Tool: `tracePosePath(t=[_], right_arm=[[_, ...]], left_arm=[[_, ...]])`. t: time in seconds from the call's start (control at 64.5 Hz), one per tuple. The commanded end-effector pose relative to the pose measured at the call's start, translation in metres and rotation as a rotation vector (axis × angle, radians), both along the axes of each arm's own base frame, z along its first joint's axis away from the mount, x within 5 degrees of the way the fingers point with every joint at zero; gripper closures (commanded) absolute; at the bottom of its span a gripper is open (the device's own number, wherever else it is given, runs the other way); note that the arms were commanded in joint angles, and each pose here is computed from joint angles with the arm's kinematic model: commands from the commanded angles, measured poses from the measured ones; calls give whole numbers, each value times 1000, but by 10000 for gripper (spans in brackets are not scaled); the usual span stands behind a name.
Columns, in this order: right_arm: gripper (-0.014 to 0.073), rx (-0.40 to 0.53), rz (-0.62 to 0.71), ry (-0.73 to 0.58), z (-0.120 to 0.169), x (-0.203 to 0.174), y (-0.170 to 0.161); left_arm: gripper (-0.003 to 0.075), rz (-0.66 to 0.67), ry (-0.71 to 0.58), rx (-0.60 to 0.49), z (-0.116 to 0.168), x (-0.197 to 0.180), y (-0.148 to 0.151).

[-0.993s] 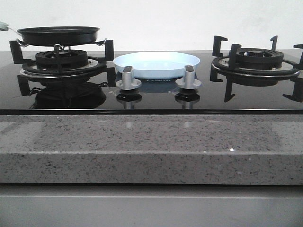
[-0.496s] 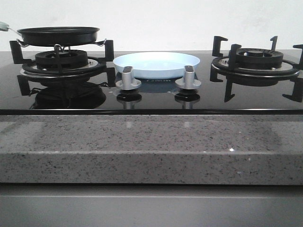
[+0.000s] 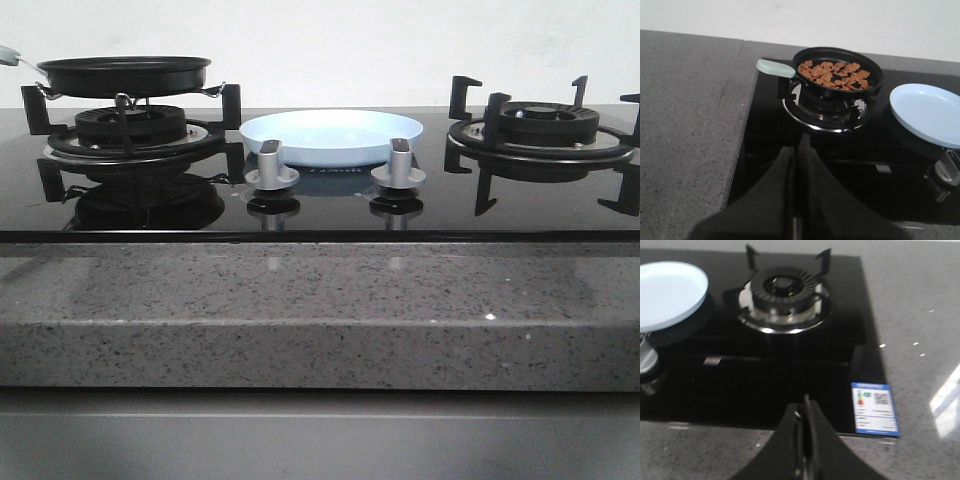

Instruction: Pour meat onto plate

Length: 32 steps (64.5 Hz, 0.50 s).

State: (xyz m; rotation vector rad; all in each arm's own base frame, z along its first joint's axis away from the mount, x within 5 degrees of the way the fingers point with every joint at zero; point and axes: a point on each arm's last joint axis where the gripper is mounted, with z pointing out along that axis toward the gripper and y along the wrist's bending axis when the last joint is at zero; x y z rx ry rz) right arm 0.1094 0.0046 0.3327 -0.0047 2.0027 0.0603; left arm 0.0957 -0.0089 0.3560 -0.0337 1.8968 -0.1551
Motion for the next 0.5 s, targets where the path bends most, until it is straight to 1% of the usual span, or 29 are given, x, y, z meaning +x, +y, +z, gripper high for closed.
tracePosePath(t=[0.0,0.124,0.388,0.434,0.481], right_arm=[[664,-2,41,-83,15,9,5],[664,-1,89,-60,12,15,11],[655,-7,90,-49,11,16,11],[615,-10,90,-46,10,15,11],[549,-11,90,-43,10,15,11]], left_arm=[[741,-1,-63,-15,13,9,-1],[741,0,-27,-13,9,18,-2],[740,-1,8,-10,5,23,-2],[730,-1,8,-10,5,23,-2],[691,-1,8,-10,5,23,-2]])
